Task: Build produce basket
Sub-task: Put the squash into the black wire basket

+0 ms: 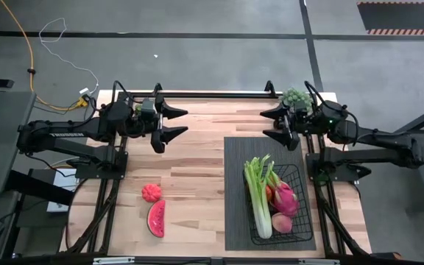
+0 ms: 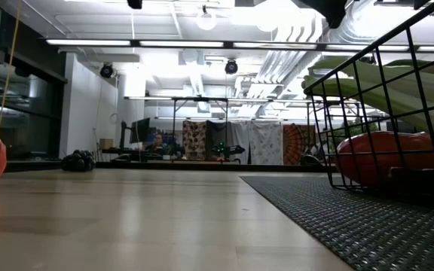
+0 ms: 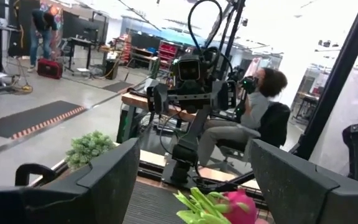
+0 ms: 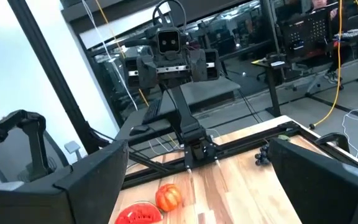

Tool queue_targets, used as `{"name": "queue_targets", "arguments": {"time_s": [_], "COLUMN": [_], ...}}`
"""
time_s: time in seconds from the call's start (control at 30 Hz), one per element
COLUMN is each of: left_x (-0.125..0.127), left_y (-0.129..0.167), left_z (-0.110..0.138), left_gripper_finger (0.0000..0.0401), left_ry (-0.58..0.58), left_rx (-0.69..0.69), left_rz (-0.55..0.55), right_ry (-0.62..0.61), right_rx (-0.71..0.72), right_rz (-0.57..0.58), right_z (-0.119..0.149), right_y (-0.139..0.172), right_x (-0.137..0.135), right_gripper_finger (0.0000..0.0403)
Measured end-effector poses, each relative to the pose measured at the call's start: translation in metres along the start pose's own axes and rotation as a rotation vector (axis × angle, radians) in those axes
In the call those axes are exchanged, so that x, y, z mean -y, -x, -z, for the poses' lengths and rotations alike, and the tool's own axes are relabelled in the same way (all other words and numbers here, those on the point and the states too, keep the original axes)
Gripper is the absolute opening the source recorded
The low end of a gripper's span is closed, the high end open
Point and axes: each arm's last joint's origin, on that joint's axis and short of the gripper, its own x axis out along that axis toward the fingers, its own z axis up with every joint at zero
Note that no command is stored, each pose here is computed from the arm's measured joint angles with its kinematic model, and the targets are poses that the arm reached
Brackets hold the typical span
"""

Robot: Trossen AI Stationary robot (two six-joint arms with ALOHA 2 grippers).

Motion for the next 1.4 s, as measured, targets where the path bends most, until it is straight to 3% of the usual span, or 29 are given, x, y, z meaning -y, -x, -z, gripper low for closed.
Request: {"name": "queue_targets", "arguments": {"time_s": [0.33,0.7,0.93,1.27,1.4], "left_x": [0.003,0.002,-0.009,-0.012,-0.015], "left_y": [0.001,0.007,0.012,0.013,0.013], "left_z": [0.000,0.001,0.022,0.022,0.022], "left_gripper_finger": [0.0291,0.0291,0.0291,0.0291,0.0291], "left_ry": [0.028,-0.069,-0.062,-0.059,0.011], "left_rx": [-0.023,0.037,0.142,0.152,0.176], "left_rz": [0.094,0.108,0.073,0.052,-0.049], "right_ry": [0.005,0.060,0.046,0.019,0.024], "right_rx": [-0.070,-0.074,-0.067,-0.072,-0.072], "right_rz": [0.051,0.112,0.108,0.088,0.089], "right_z": [0.009,0.012,0.011,0.011,0.011], "right_y": [-0.005,-0.010,-0.011,-0.011,-0.011], "right_x": [0.005,0.009,0.009,0.009,0.009], "right_gripper_finger": [0.0378,0.0378,0.0378,0.0378,0.0378]}}
